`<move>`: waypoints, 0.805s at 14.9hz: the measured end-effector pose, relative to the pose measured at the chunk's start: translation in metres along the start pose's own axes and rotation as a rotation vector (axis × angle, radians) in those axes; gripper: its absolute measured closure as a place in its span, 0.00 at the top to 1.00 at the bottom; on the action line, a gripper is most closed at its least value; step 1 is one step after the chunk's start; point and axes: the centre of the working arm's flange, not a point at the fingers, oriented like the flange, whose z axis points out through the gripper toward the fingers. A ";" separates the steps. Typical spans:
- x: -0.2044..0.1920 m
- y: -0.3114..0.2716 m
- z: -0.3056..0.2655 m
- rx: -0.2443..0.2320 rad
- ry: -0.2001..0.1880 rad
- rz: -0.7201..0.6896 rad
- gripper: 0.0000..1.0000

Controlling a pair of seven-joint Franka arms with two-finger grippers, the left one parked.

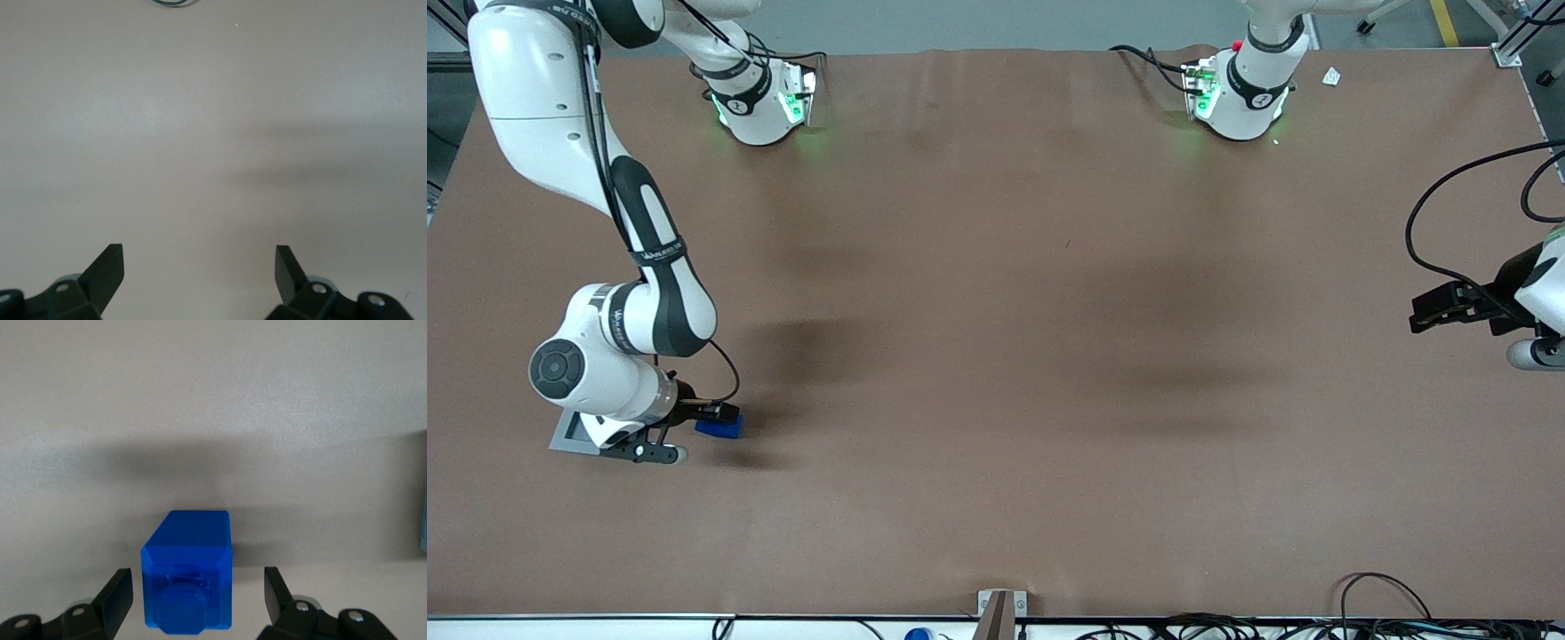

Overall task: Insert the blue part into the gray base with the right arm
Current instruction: 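Lift the blue cube and carry it over the gray base's opening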

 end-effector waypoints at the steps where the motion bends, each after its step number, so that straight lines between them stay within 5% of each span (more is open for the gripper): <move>1: 0.000 0.000 0.000 0.000 0.000 0.000 0.81; 3: 0.000 0.000 0.000 0.000 0.000 0.000 0.62; 6: 0.000 0.000 0.000 0.000 0.001 -0.001 0.51; 12: 0.006 0.002 -0.009 -0.001 0.020 0.002 0.51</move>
